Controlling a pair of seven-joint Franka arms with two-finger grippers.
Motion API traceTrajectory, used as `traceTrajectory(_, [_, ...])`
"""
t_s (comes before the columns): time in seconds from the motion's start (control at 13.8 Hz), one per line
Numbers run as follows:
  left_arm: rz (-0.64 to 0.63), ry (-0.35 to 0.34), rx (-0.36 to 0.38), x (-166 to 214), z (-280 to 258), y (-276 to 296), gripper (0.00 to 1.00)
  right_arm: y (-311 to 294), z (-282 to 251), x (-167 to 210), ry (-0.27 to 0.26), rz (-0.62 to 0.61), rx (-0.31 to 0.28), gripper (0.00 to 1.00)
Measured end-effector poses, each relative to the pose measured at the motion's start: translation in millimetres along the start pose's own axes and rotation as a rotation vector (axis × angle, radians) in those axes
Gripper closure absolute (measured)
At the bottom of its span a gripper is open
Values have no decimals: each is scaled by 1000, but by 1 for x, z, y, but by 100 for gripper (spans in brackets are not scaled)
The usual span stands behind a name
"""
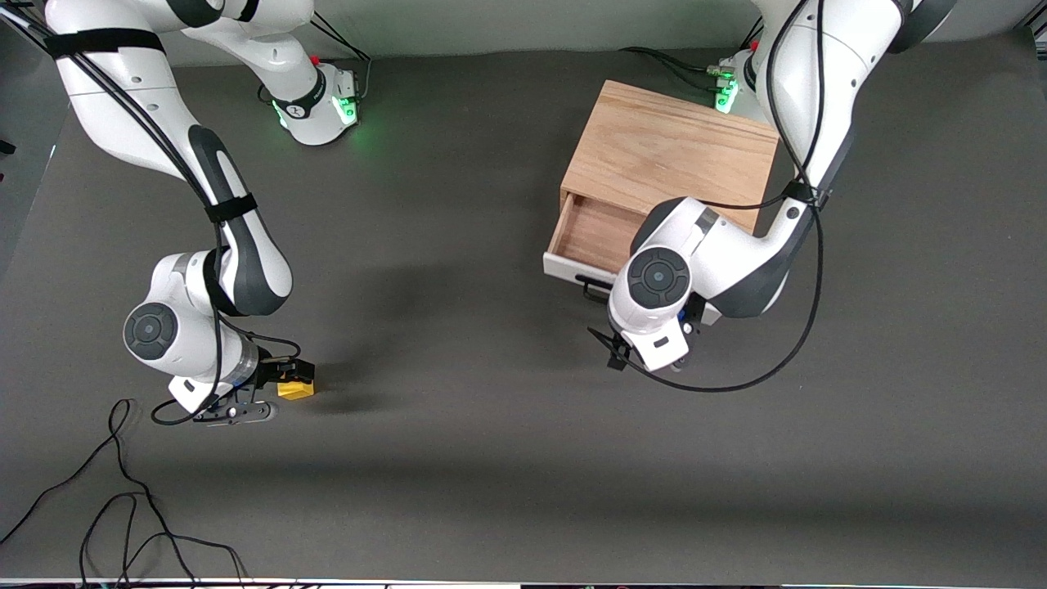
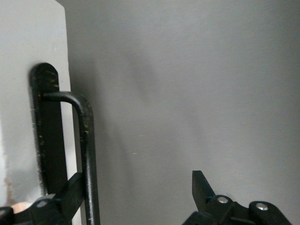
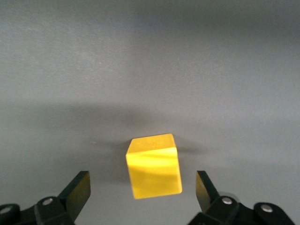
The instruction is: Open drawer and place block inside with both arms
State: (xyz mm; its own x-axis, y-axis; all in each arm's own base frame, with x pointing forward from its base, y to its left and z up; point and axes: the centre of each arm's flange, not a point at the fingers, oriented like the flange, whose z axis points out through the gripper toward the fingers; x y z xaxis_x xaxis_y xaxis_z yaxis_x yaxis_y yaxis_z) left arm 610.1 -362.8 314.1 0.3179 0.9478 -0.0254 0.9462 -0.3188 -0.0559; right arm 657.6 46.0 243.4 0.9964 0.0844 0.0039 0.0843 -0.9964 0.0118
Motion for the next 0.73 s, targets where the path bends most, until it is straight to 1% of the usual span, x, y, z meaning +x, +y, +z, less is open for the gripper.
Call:
traceTrajectory(0.15, [-12,-7,-47,6,-12,11,0,3,8,-2,2,-8,-2,0])
traceTrajectory(0.51, [-17,-15,-84,8,-21,19,0,0,47,-8,19,-18,-7,0])
traceTrajectory(0.58, [-16,-11,-97,9,-27,21,0,-1,52,-8,20,-20,-7,0])
traceTrajectory(0.73, [0,30,-155,16,-51,30,0,-2,56,-9,17,-21,-7,0])
